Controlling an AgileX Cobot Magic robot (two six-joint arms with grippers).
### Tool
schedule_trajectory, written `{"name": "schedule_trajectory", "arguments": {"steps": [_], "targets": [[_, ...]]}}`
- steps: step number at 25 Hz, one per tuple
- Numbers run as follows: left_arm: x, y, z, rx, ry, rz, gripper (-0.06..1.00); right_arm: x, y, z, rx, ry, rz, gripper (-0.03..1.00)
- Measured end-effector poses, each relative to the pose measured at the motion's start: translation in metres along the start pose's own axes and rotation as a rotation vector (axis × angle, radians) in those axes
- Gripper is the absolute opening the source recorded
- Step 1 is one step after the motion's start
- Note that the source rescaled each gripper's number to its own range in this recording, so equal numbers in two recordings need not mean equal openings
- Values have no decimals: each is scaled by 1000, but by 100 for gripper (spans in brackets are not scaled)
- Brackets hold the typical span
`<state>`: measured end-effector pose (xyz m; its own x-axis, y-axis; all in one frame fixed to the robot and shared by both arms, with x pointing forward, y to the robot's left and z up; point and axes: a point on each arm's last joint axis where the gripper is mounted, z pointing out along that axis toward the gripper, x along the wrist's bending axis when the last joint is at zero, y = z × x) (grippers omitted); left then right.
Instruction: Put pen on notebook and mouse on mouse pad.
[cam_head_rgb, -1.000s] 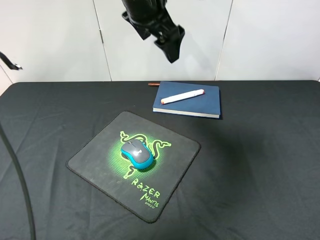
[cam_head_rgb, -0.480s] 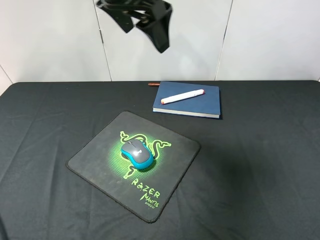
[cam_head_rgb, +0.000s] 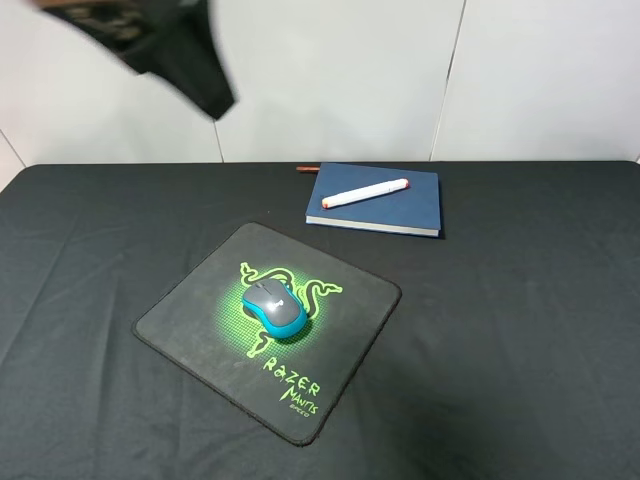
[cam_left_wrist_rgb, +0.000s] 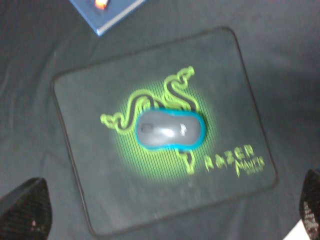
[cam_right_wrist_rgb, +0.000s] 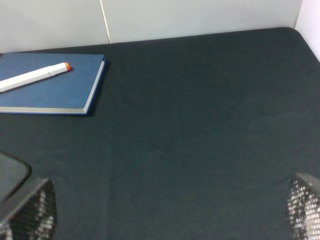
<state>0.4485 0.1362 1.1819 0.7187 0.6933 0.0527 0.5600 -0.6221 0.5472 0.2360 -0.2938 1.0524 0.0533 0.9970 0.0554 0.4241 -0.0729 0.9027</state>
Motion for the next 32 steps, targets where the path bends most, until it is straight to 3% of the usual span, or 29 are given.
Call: {"name": "schedule_trajectory", "arguments": {"steps": [9,22,28,32], "targets": [[-17,-96,-63,-116,15,-41,100,0,0,0,0,0,0,100],[-40,-224,-136,-501,60,-33,100,0,0,0,0,2,1,100],[-44,-255,-117,-502,66,-38,100,0,0,0,0,2,1,100],[-46,-265,-96,-449,121,-100,100,0,0,0,0,2,1,100]]}}
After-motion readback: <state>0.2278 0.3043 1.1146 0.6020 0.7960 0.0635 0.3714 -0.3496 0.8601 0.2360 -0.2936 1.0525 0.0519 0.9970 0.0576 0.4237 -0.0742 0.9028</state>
